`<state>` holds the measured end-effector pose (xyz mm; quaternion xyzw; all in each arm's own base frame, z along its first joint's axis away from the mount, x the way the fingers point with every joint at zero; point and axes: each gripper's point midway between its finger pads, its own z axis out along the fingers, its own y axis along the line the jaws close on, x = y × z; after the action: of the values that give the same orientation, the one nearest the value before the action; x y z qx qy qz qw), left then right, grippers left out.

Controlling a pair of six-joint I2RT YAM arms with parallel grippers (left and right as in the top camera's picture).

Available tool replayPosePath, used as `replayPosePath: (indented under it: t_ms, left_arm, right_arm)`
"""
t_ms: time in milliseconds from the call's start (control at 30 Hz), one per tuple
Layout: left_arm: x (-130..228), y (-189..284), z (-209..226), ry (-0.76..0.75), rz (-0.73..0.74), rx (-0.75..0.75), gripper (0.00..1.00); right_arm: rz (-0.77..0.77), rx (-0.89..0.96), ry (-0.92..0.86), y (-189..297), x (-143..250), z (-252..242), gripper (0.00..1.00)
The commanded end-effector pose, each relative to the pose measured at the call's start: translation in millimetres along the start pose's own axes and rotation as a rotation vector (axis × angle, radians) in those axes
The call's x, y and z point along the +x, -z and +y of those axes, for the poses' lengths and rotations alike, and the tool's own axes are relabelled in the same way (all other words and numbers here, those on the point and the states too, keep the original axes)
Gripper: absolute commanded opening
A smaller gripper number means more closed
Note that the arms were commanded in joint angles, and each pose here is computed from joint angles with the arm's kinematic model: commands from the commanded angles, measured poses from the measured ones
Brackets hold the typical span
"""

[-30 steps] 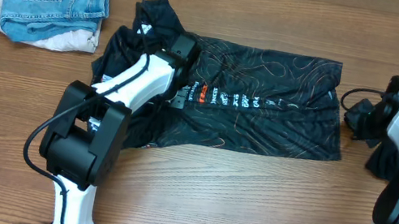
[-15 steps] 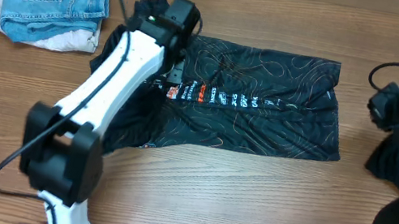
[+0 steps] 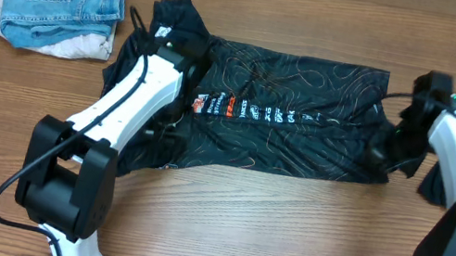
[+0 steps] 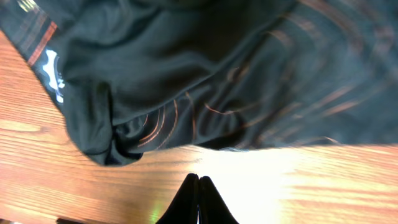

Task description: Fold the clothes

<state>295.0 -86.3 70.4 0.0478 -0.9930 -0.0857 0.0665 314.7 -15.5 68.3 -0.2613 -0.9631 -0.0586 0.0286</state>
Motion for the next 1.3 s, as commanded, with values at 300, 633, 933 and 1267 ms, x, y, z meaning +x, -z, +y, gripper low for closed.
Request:
replayPosePath:
  t_ms: [300, 633, 933, 1267]
  left_arm:
    - [-3, -64, 41, 0.170, 0.040, 0.018, 0.04]
    - [0, -96, 54, 0.211, 0.033, 0.038, 0.05]
    - [20, -121, 51, 0.212, 0.066, 0.056, 0.09]
    - [50, -127, 48, 0.263, 0.180, 0.094, 0.04]
  right_arm:
    - [-0.076, -0.038, -0.079, -57, -7, -17, 0.04]
    - [-0.121, -0.049, -0.095, -65, -17, -20, 0.04]
    - [-0.079, 0.003, -0.231, -76, -10, -56, 0.04]
    - [-0.020, 0.022, -0.394, -77, 1, -90, 0.04]
